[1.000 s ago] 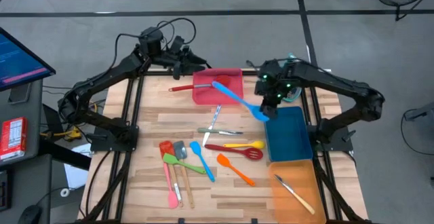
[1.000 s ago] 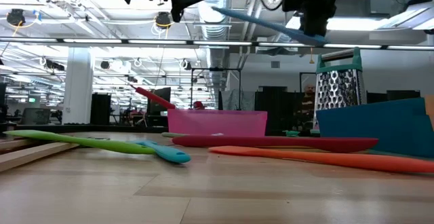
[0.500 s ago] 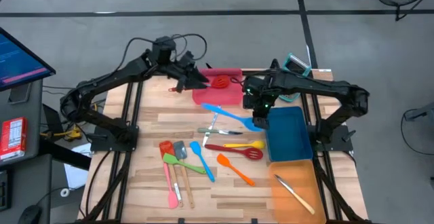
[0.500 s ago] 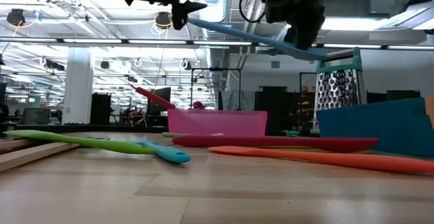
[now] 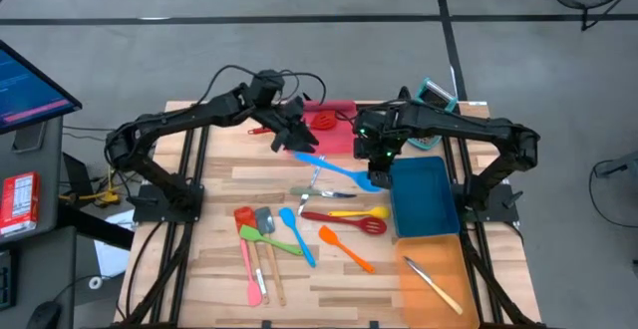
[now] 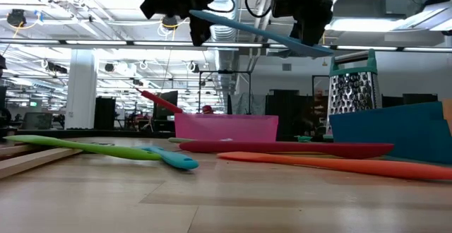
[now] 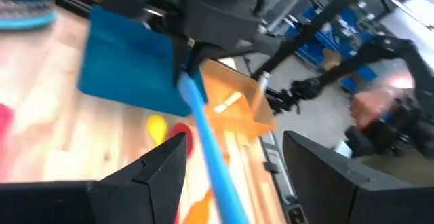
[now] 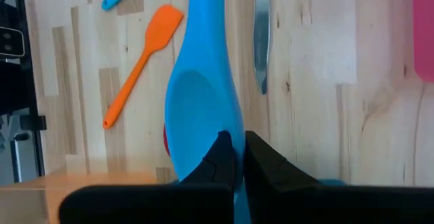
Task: Pick & Place Kitchen Items
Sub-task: Put the blue serving spoon into the red bin
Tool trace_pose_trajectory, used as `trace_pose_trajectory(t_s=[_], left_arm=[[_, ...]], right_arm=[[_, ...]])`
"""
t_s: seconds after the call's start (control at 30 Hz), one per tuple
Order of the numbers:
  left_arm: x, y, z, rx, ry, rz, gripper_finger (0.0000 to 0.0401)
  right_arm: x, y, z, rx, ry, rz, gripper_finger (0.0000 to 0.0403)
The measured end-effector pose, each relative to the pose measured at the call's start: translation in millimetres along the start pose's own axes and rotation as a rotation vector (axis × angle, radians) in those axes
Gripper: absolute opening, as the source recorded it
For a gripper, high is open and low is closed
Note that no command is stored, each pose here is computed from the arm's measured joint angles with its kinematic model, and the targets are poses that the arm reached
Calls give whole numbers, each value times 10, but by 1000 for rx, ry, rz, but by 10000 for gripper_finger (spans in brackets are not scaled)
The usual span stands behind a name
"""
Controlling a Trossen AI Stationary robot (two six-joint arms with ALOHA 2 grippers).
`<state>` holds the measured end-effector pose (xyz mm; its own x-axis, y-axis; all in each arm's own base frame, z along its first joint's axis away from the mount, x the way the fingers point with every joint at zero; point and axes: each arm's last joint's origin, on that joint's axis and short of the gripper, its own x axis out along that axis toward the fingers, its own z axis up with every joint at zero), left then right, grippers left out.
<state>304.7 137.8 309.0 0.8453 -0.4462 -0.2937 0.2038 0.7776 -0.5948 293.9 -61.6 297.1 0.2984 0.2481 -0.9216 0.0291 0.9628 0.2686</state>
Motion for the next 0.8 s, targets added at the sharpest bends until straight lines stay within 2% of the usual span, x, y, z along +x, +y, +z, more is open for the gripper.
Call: trace_pose_trajectory(t_s=[0.1,0.27,0.57,0.8], left_arm=[[55,-63,-18,6,26,-65,226],[150,-136,-54,24,51,-86,226],[168,-73,-62,70,35,23,226],[200,-82,-187,41,127,44,226]], right_arm=[[1,2,8,-7,-7,-1,0],[-7,-26,17,-3,-22,-5,0],[10,28,20,-13,-16,0,0],[14,39,21,1,-14,1,1]])
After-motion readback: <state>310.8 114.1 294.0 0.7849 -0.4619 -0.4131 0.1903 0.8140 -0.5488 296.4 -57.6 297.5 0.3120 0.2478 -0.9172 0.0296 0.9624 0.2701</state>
